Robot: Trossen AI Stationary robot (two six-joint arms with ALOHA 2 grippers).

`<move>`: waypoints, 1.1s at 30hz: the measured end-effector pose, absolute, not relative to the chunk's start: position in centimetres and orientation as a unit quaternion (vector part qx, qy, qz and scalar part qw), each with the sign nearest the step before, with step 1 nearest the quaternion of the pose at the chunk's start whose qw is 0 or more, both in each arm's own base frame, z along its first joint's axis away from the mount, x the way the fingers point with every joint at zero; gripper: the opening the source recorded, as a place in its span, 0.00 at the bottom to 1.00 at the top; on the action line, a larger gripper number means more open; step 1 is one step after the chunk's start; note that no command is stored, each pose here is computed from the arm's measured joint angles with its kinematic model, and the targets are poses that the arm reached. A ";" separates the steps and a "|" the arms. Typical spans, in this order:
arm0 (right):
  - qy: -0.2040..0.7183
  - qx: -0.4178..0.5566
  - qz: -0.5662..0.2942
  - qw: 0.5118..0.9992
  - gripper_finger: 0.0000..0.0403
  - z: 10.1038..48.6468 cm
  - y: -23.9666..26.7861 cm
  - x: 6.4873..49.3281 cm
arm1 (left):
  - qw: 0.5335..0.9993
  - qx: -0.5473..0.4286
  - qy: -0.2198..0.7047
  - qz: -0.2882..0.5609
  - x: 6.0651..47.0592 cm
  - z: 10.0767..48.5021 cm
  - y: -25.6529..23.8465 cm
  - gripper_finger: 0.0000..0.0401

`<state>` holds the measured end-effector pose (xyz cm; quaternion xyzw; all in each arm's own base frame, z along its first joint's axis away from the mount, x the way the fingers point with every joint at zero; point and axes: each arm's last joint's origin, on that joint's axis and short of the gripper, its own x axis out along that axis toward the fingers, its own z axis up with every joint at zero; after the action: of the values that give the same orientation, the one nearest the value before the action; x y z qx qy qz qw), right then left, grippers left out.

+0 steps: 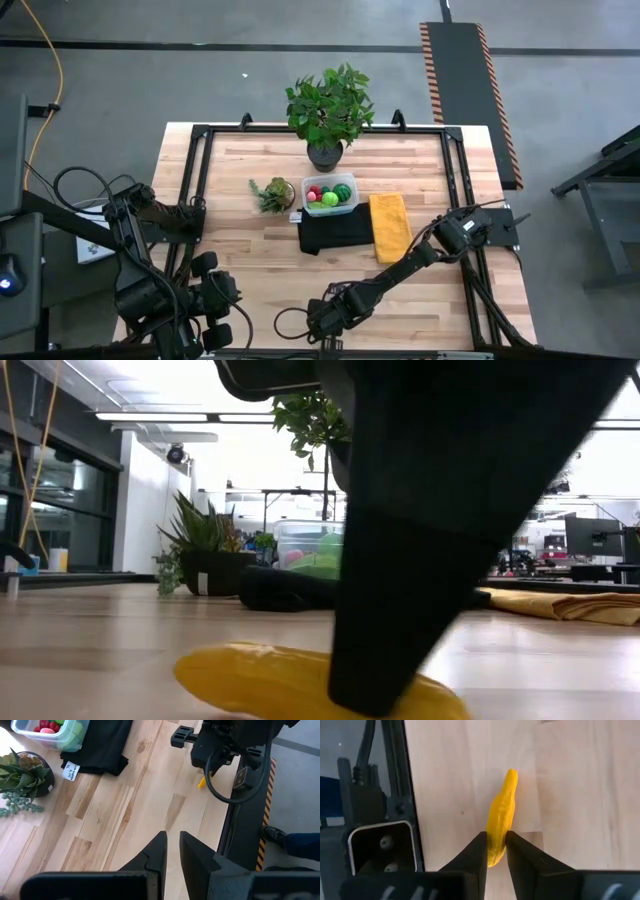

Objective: Pick and placing Produce into tupperware
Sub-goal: Put the baby corn into the transparent bin

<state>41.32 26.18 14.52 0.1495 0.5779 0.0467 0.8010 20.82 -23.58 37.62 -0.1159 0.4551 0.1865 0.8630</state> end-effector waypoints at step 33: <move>0.450 0.235 -0.001 0.862 0.05 23.9 21.4 42.6 | 0.855 -0.103 0.480 0.165 20.7 37.5 -23.7 0.10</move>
<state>42.60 21.44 23.90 0.2352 0.4500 -0.0010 0.8615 20.67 -23.73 37.52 -0.1033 0.4799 0.1652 0.8554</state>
